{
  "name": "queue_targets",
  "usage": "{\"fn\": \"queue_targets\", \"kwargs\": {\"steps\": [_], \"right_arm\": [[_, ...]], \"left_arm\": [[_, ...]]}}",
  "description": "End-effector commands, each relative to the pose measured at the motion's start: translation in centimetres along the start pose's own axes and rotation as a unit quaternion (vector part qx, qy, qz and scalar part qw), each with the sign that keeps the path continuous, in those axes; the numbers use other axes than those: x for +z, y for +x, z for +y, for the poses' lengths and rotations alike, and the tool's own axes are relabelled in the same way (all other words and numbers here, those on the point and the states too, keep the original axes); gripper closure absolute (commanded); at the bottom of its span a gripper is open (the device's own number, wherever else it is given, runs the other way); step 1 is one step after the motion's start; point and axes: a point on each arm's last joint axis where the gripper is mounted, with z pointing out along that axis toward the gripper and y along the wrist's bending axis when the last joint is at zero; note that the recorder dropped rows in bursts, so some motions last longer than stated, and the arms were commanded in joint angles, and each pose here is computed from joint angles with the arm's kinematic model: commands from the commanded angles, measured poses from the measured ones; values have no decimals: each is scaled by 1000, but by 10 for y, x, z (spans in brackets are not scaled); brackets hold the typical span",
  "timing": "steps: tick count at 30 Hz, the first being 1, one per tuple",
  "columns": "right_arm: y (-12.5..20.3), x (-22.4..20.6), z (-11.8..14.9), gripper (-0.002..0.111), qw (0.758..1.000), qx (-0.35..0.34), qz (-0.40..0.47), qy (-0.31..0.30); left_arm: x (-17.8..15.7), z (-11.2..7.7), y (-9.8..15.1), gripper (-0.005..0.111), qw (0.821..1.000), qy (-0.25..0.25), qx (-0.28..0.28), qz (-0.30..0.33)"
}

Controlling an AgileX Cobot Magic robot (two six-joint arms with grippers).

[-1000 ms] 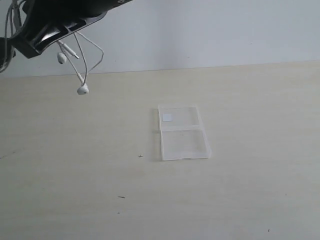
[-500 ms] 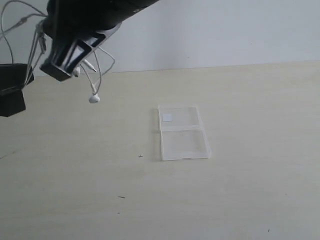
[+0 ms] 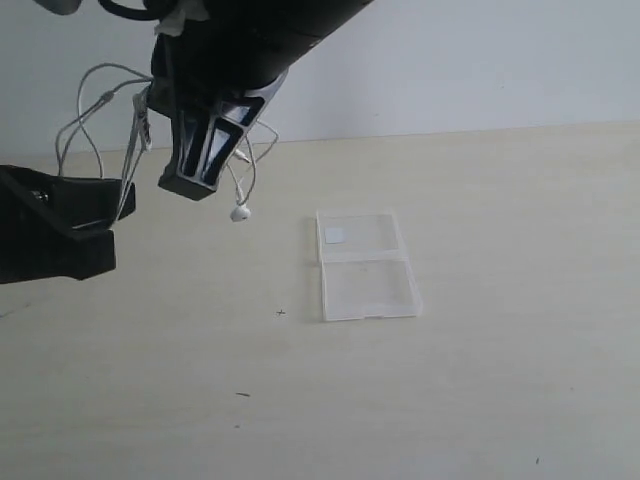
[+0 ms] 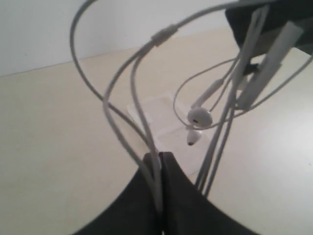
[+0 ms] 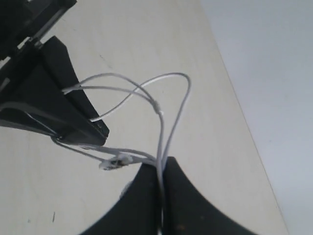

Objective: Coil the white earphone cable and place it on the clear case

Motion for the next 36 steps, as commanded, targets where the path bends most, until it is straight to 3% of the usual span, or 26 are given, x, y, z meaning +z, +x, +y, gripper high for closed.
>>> {"fn": "queue_targets", "kwargs": {"steps": [1, 9, 16, 19, 26, 32, 34, 36], "right_arm": [[-6, -22, -9, 108, 999, -21, -22, 38], [7, -19, -1, 108, 998, -37, 45, -12], [12, -19, 1, 108, 996, -44, 71, -23], [14, -20, -3, 108, 996, -38, 87, -1], [35, -2, -16, 108, 978, -18, 196, 72], [41, 2, -20, 108, 969, -6, 224, 99], [45, -1, -24, 108, 960, 24, 246, 131], [50, -7, -31, 108, 943, 123, 248, 185]], "left_arm": [[8, 5, 10, 107, 1000, -16, 8, 26], [8, -6, -3, 103, 999, 37, 9, 8], [7, -13, -11, 55, 998, 67, 3, -4], [6, -15, -16, 45, 997, 77, -4, -12], [-10, -20, -33, 45, 995, 87, 7, -54], [-16, -16, -36, 45, 996, 61, 17, -68], [-16, -13, -36, 46, 997, 44, 16, -68], [-14, -4, -30, 61, 998, -1, 13, -60]]}}
